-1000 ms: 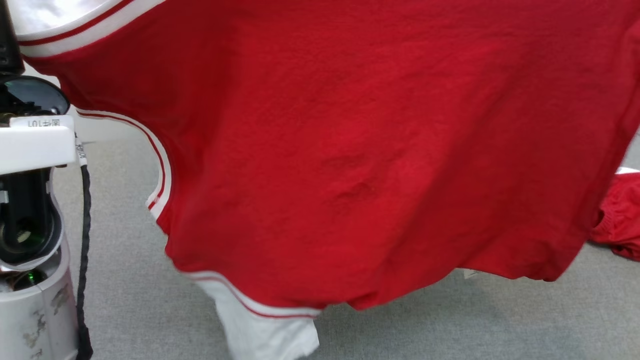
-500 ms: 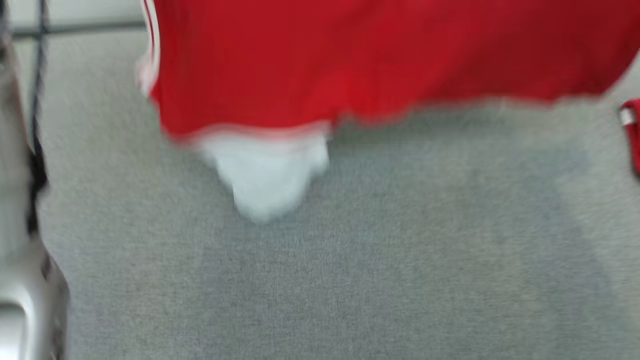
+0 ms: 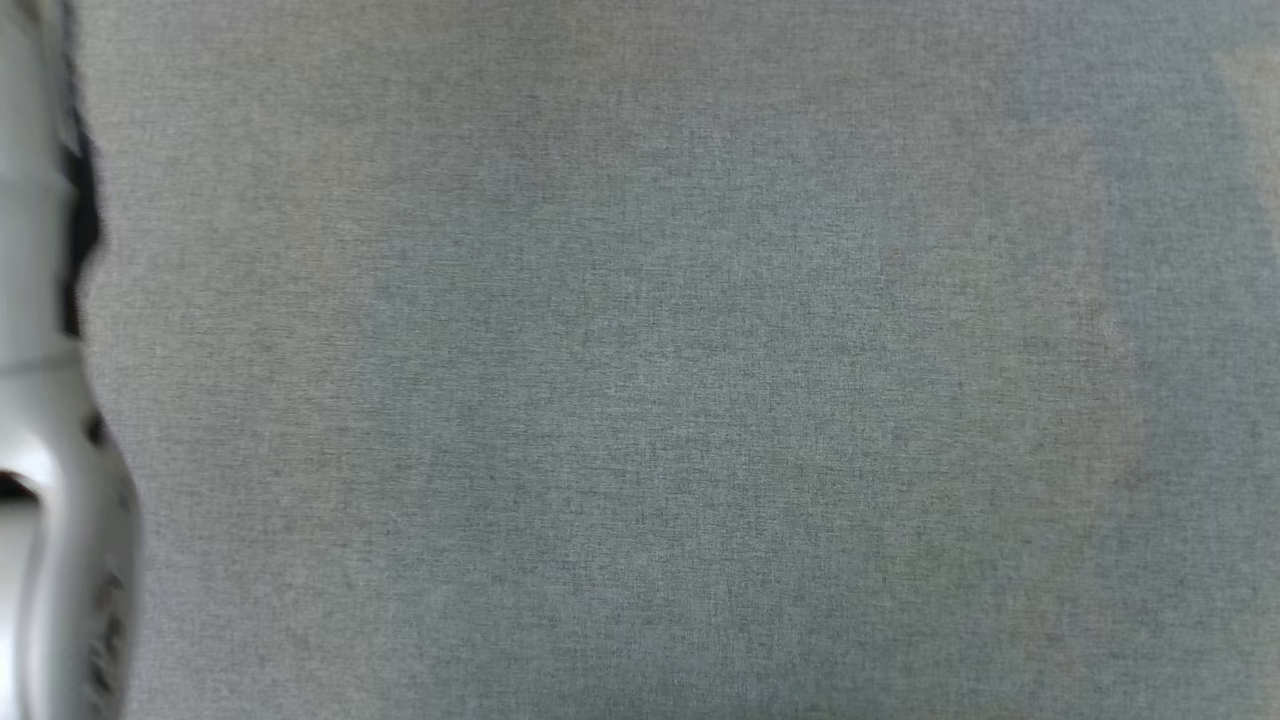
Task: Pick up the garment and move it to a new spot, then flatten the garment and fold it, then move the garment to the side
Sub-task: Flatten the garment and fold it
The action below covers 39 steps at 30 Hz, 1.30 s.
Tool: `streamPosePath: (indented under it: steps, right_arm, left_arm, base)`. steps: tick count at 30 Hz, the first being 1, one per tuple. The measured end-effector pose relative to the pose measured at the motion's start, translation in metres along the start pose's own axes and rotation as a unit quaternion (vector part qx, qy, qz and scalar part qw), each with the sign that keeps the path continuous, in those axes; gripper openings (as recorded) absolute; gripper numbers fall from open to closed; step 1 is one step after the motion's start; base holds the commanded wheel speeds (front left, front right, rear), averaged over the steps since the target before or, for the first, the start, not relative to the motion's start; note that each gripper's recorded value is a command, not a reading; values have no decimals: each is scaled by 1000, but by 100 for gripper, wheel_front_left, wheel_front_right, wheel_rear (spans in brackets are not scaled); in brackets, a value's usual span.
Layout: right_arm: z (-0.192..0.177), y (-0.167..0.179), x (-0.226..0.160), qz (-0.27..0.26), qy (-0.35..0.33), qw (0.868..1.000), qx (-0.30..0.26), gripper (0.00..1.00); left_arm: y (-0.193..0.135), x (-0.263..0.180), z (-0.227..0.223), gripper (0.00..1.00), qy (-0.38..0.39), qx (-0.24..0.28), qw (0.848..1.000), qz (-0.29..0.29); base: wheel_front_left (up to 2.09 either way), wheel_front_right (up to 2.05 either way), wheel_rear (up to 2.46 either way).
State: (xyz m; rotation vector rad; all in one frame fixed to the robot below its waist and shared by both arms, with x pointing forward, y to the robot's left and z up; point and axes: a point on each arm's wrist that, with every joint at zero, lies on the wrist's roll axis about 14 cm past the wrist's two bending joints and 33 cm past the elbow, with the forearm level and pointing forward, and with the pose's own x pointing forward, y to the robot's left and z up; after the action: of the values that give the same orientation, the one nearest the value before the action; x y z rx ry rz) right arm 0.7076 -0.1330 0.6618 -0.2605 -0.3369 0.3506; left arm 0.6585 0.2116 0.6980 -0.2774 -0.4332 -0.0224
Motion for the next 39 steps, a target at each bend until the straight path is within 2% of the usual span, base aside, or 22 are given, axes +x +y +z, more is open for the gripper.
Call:
streamPosePath:
  steps: [2, 7, 13, 18, 22, 24, 27, 31, 39]
  right_arm:
    - [-35, 17, -13, 11, 37, 999, 24, 0]
    - [-103, 61, -64, 55, 129, 990, 33, 0]
    - [-149, 112, -138, 95, 223, 968, 70, 0]
    - [-146, 129, -178, 113, 251, 958, 83, 0]
    - [-147, 132, -212, 130, 284, 948, 69, 0]
    - [-148, 131, -220, 132, 295, 944, 64, 0]
    - [-149, 122, -244, 129, 331, 933, 54, 0]
    - [-151, 115, -266, 121, 361, 923, 56, 0]
    - [-156, 125, -314, 128, 430, 890, 88, 0]
  left_arm:
    - [7, -16, -27, 0, 32, 6, 999, 3]
    - [24, -77, -87, 0, 126, 28, 992, 3]
    - [59, -161, -123, 0, 218, 79, 973, 18]
    - [82, -232, -135, 0, 289, 121, 950, 14]
    - [89, -278, -139, 0, 330, 128, 935, 12]
    - [89, -287, -140, 0, 340, 125, 932, 12]
    - [83, -320, -144, 0, 377, 125, 918, -7]
    - [68, -344, -145, 0, 402, 112, 908, -36]
    - [58, -384, -144, 0, 454, 111, 881, -77]
  base:
    - [0, 0, 0]
    - [0, 0, 0]
    - [0, 0, 0]
    - [0, 0, 0]
    - [0, 0, 0]
    - [0, 0, 0]
    - [0, 0, 0]
    - [0, 0, 0]
    - [0, 0, 0]
